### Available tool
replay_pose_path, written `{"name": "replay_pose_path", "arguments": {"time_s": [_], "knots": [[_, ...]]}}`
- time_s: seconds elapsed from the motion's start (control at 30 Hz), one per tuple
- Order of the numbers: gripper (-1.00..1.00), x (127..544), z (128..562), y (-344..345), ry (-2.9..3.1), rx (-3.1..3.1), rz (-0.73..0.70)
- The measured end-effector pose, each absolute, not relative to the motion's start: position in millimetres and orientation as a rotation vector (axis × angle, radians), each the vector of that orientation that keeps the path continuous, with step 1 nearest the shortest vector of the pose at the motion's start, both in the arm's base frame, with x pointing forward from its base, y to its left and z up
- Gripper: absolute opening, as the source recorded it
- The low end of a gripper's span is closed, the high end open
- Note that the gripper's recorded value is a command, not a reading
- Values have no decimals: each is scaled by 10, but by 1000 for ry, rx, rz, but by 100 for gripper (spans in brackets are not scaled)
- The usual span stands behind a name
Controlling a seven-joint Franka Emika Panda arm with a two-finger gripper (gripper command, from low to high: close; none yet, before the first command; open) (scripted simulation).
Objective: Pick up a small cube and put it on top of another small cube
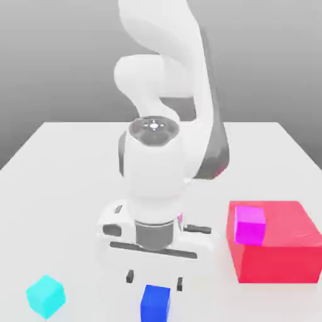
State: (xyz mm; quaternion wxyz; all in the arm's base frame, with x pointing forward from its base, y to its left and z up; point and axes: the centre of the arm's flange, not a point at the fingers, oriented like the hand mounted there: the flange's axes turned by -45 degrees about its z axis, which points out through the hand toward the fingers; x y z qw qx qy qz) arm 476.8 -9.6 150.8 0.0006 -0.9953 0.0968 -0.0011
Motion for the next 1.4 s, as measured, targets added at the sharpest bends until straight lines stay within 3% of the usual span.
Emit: {"name": "replay_pose_path", "arguments": {"time_s": [0.03, 0.07, 0.3, 0.57, 0.83, 1.1, 1.4], "knots": [[0, 4761, 1378, -96, 303, -3126, -1], [-100, 4755, 1299, -95, 303, -3126, -1], [-100, 4755, 1306, -94, 303, -3126, -1], [-100, 4642, 2104, 93, 504, -3070, -10], [-100, 4176, 2481, 615, 1071, -2883, 1], [-100, 3632, 2473, 738, 1693, -2633, 1], [-100, 3643, 2216, 707, 1779, -2599, -27]]}}
